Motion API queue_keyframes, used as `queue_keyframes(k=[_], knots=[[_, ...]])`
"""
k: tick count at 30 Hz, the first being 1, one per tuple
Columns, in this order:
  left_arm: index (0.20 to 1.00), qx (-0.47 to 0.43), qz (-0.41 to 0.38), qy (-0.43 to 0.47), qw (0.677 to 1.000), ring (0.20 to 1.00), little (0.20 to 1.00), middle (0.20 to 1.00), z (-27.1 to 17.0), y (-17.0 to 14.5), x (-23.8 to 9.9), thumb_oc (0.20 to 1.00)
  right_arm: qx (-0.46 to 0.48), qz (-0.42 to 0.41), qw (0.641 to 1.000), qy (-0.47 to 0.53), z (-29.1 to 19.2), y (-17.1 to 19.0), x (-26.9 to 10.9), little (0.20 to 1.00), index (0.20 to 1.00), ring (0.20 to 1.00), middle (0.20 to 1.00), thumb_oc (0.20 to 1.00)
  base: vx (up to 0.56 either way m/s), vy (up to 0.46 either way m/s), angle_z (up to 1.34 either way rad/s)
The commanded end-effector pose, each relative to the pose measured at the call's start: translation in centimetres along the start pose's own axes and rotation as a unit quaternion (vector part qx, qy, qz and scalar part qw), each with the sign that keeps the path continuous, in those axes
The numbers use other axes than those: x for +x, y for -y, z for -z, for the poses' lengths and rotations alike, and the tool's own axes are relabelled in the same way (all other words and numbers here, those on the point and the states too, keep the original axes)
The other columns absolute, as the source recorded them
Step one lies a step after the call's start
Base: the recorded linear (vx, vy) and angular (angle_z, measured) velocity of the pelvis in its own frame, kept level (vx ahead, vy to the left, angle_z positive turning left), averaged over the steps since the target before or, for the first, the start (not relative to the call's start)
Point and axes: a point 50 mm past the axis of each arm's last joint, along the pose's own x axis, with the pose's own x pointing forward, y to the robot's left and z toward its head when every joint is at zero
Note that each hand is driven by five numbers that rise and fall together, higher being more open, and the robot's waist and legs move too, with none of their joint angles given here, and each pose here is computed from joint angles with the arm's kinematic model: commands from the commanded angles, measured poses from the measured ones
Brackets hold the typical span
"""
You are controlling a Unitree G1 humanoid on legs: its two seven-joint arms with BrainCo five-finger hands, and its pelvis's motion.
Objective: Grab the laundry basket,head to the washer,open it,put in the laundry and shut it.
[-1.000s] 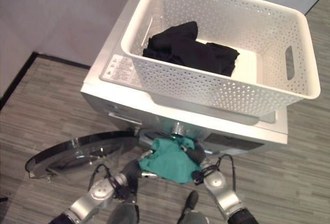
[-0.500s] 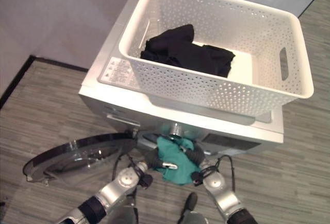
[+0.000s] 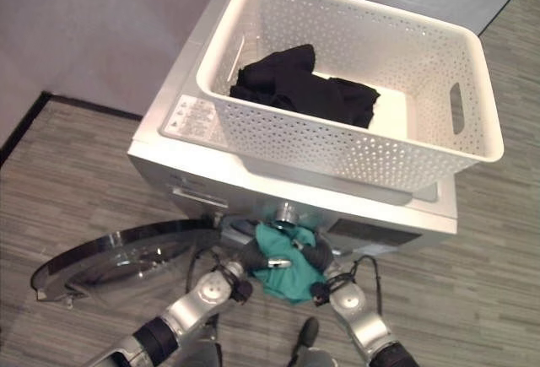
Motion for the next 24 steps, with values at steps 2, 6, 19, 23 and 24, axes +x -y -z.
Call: queue_keyframes(k=[2,6,19,23,24], knots=[[0.200,0.001,0.008,0.039,0.999,0.200,0.200,0.200,-2.2,1.1,2.2,0.200,0.023,0.015,0.996,0.090,-4.3,0.7,1.9,0.200,0.200,0.200,0.200,0.200,0.00,0.000,0.00],[0.200,-0.016,0.006,0.029,0.999,0.200,0.200,0.200,-1.8,1.4,2.2,0.200,0.035,0.009,0.996,0.086,-4.3,0.5,2.0,1.000,1.000,1.000,1.000,1.000,0.00,0.000,0.00],[0.200,-0.115,-0.041,-0.014,0.992,0.200,0.200,0.200,-0.1,1.2,2.2,0.200,-0.063,0.006,0.998,0.000,0.2,1.3,0.6,1.000,1.000,1.000,1.000,1.000,0.00,0.000,0.00],[0.200,-0.125,-0.067,-0.034,0.989,0.200,0.200,0.200,0.8,0.5,2.2,0.200,-0.118,0.021,0.991,-0.050,3.0,2.6,-1.1,1.000,1.000,1.000,1.000,1.000,0.00,0.004,-0.03],[0.200,-0.134,-0.075,-0.042,0.987,0.200,0.200,0.200,1.2,0.4,2.2,0.200,-0.122,0.028,0.990,-0.069,4.0,2.9,-1.6,1.000,1.000,1.000,1.000,1.000,-0.01,0.009,-0.08]])
